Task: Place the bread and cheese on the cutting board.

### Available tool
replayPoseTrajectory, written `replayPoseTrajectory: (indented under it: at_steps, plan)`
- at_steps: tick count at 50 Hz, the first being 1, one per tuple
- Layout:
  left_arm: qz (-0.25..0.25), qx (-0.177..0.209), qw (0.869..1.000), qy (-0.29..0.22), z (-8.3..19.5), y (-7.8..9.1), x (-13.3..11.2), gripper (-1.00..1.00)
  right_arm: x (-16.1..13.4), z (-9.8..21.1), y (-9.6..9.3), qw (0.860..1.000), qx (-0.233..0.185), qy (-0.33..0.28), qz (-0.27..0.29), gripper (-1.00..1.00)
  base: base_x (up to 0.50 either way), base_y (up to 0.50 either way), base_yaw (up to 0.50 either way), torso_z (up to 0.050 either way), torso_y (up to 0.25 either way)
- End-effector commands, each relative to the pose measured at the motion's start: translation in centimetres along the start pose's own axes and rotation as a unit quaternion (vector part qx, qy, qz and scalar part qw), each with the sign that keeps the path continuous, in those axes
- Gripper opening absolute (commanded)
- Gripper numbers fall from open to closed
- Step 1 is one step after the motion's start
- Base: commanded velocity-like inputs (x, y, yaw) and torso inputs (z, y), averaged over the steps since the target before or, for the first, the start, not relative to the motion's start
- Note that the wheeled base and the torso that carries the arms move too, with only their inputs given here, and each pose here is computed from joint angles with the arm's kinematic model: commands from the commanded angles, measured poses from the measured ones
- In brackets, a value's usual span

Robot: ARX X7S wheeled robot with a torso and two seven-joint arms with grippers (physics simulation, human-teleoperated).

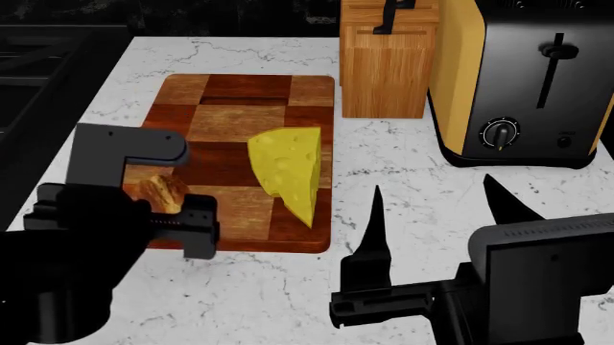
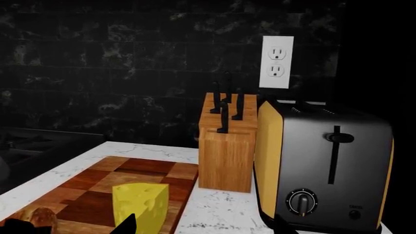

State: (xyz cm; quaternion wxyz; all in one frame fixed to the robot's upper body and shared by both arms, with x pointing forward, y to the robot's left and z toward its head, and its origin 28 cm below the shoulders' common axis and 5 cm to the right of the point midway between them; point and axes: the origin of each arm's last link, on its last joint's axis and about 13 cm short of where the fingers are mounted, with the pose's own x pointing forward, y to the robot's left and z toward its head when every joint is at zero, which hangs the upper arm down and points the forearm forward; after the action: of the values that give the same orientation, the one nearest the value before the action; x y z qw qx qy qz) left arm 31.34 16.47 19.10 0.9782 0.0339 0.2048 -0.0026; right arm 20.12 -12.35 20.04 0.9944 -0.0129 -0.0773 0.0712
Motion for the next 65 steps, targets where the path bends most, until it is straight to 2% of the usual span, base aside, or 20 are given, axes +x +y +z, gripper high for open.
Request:
replayPoseTrajectory:
  at_steps: [1, 25, 40, 50, 55, 65]
  plan:
    - [0.003, -0.010, 1.000, -0.026, 1.2, -0.1, -0.2, 1.00, 0.3, 0.3, -0.3, 1.000, 0.004, -0.014, -0.009, 1.00, 0.00, 0.00, 0.00, 0.000, 0.000]
    - [0.015, -0.011, 0.998, -0.059, 2.8, 0.6, -1.5, 1.00, 0.3, 0.3, -0.3, 1.000, 0.004, -0.015, -0.009, 1.00, 0.00, 0.00, 0.00, 0.000, 0.000]
    - [0.016, -0.030, 0.992, -0.124, 4.0, 1.5, -4.9, 1.00, 0.2, 0.5, -0.1, 1.000, 0.009, -0.021, -0.006, 1.00, 0.00, 0.00, 0.00, 0.000, 0.000]
    - [0.019, -0.023, 0.984, -0.174, 3.3, 2.1, -7.0, 1.00, 0.1, 0.7, -0.1, 0.999, 0.018, -0.031, -0.009, 1.00, 0.00, 0.00, 0.00, 0.000, 0.000]
    - [0.002, -0.028, 0.974, -0.223, 2.6, 2.2, -8.1, 1.00, -0.3, 0.9, 0.1, 0.999, 0.020, -0.038, -0.007, 1.00, 0.00, 0.00, 0.00, 0.000, 0.000]
    - [-0.029, -0.051, 0.968, -0.242, 0.0, 2.6, -9.1, 1.00, -1.1, 1.2, 0.1, 0.999, 0.023, -0.047, -0.015, 1.00, 0.00, 0.00, 0.00, 0.000, 0.000]
